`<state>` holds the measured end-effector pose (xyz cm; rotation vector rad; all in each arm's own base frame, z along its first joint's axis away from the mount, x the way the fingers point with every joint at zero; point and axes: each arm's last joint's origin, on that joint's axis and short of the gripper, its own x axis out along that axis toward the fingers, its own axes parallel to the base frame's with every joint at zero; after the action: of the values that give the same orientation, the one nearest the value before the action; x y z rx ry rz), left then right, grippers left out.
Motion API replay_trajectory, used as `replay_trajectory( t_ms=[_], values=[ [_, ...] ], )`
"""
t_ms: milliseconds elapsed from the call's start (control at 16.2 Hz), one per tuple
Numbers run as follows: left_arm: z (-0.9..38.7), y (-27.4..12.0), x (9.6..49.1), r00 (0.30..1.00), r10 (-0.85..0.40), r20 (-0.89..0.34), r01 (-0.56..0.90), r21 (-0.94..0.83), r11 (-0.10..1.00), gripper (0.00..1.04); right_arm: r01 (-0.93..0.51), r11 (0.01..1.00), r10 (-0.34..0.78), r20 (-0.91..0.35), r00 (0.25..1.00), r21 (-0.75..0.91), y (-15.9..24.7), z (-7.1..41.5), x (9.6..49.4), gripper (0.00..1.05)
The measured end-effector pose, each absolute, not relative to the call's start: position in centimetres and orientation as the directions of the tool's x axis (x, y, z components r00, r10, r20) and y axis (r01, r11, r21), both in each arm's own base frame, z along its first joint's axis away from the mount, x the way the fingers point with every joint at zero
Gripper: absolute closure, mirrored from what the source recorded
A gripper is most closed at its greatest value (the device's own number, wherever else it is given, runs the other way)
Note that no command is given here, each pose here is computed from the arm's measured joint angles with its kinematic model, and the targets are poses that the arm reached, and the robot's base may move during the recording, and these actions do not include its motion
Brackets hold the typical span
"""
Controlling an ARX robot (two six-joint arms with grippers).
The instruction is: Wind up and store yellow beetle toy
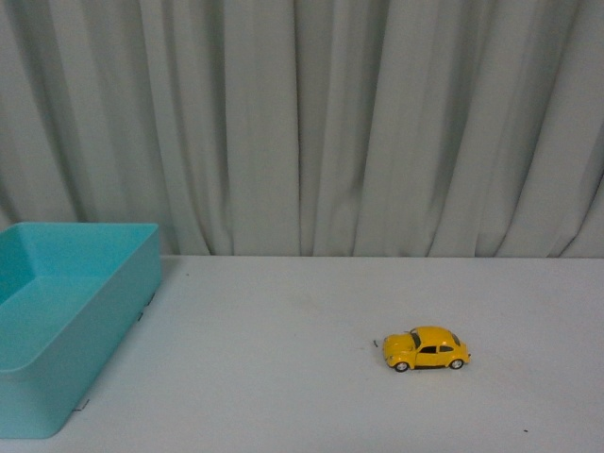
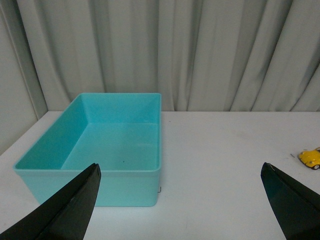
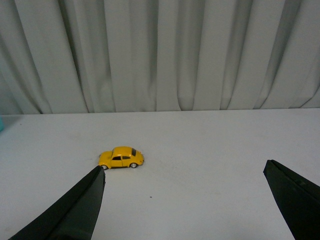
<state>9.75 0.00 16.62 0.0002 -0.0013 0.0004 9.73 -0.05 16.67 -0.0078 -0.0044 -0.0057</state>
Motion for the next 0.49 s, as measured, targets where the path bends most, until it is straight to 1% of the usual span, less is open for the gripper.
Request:
replay_trajectory(
  t_ms=[493],
  values=[
    [16.62, 0.0, 9.75, 1.0, 0.0, 0.001, 0.0, 0.0, 1.0, 0.07, 0.006, 1.0, -0.006, 0.004, 1.0, -0.007, -0.06, 16.66, 9.73, 0.07]
  ],
)
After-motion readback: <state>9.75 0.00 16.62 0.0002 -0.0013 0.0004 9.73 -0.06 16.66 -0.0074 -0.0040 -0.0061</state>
